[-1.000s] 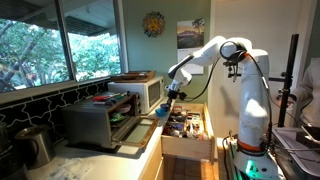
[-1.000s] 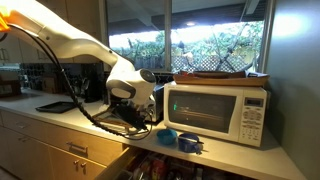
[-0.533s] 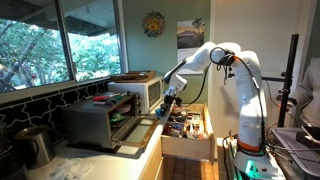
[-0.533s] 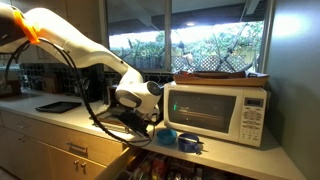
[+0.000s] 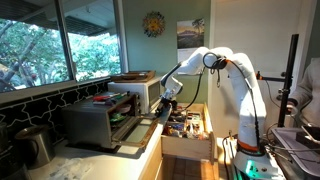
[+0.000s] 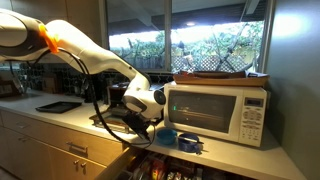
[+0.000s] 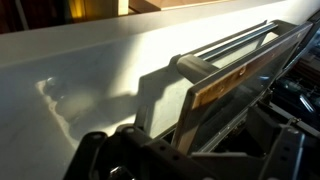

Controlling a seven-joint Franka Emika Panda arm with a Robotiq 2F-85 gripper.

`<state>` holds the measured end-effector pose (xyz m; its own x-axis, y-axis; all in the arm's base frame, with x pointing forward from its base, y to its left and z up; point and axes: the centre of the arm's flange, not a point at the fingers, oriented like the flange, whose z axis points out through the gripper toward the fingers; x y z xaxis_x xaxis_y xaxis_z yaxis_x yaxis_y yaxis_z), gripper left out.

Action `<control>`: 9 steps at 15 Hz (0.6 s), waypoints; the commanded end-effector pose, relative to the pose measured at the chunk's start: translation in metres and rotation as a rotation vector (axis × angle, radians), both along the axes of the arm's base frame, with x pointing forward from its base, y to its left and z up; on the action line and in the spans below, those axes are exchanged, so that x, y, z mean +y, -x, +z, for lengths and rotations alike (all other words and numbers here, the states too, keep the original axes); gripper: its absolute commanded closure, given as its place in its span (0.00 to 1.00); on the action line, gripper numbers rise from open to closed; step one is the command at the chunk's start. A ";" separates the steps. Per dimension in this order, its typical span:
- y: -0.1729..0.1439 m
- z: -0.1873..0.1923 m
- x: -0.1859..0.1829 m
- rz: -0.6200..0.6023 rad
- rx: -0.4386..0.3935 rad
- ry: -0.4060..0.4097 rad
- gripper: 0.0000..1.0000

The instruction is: Close the oven door

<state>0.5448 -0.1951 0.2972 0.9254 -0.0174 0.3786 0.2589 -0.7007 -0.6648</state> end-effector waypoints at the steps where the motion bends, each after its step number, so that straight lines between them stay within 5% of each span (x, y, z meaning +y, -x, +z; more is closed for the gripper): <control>1: -0.011 -0.009 -0.002 0.022 0.046 -0.088 0.00; 9: -0.012 0.010 0.000 0.084 0.022 -0.234 0.00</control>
